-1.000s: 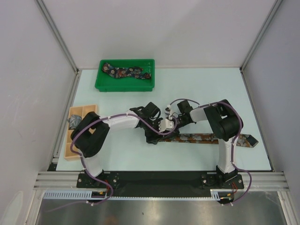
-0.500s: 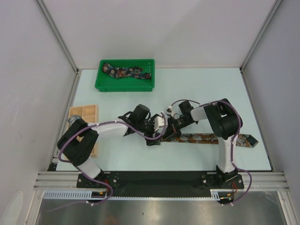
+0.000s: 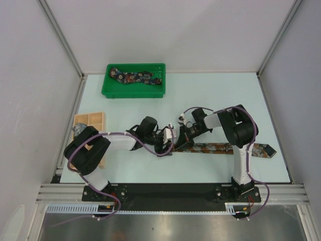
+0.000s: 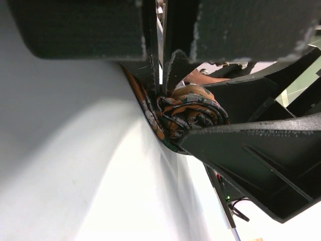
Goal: Roll the ties
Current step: Roll the tie at the center of the board.
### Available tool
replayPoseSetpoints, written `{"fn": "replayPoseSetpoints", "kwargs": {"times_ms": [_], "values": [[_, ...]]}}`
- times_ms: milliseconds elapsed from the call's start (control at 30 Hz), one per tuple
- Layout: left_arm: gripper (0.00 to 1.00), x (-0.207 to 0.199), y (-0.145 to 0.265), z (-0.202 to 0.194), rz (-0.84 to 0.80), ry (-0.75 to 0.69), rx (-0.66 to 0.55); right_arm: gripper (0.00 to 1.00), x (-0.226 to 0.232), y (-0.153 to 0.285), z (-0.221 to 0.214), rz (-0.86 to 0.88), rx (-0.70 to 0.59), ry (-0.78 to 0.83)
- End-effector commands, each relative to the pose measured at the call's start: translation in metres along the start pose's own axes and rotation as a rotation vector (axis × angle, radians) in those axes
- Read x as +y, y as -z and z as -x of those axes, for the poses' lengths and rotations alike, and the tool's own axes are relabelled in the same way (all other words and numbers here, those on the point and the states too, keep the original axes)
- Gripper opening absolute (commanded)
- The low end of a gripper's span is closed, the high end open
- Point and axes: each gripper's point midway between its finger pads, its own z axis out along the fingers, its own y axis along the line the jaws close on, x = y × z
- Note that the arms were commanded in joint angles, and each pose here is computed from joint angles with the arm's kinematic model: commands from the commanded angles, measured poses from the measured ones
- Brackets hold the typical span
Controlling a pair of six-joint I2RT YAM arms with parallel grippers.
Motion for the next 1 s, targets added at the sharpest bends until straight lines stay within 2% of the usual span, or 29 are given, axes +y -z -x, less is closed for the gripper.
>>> {"fn": "replayPoseSetpoints", "kwargs": {"times_ms": [0, 67, 100, 167, 200, 233, 367, 400, 433, 467, 567, 633, 800, 967], "values": [[0.7, 0.001, -0.004, 0.018, -0.022, -0.034, -0.089, 0.0, -0.058, 0.003, -0.004, -0.208, -0.016, -0.038], [0.62, 0.005, -0.006, 0.016, 0.002, -0.037, -0.073, 0.0, -0.057, 0.004, -0.005, -0.208, -0.014, -0.034], [0.52, 0.004, -0.007, 0.011, 0.001, -0.029, -0.051, 0.0, -0.056, 0.003, -0.005, -0.206, -0.013, -0.03], [0.44, 0.006, -0.009, 0.012, 0.001, -0.03, -0.026, 0.0, -0.051, 0.004, -0.003, -0.198, -0.017, -0.018], [0.38, -0.001, -0.011, 0.004, -0.014, -0.033, 0.028, 0.0, -0.047, 0.006, -0.002, -0.195, -0.023, -0.008], [0.36, 0.001, -0.011, 0.008, -0.01, -0.051, 0.045, 0.0, -0.044, 0.006, -0.001, -0.186, -0.025, 0.0], [0.33, -0.007, -0.011, -0.004, -0.037, -0.026, 0.168, 0.0, -0.035, 0.011, -0.001, -0.18, -0.031, 0.024], [0.32, 0.0, -0.014, 0.005, -0.029, -0.027, 0.171, 0.02, -0.031, 0.012, -0.001, -0.175, -0.032, 0.034], [0.31, 0.003, -0.016, -0.004, -0.015, -0.005, 0.21, 0.04, -0.029, 0.015, -0.002, -0.174, -0.03, 0.028], [0.31, 0.003, -0.019, -0.007, -0.011, 0.002, 0.235, 0.14, -0.027, 0.018, -0.002, -0.17, -0.031, 0.037], [0.3, 0.008, -0.026, -0.009, 0.007, 0.013, 0.289, 0.35, -0.016, 0.037, 0.001, -0.16, -0.059, 0.047], [0.3, 0.009, -0.029, -0.007, 0.018, 0.015, 0.323, 0.42, -0.01, 0.051, 0.001, -0.152, -0.08, 0.053], [0.29, 0.014, -0.036, -0.013, 0.065, 0.011, 0.419, 0.44, -0.001, 0.067, -0.002, -0.096, -0.099, 0.033], [0.29, 0.014, -0.034, -0.015, 0.059, 0.001, 0.467, 0.44, 0.003, 0.06, 0.002, -0.023, -0.12, -0.008]]}}
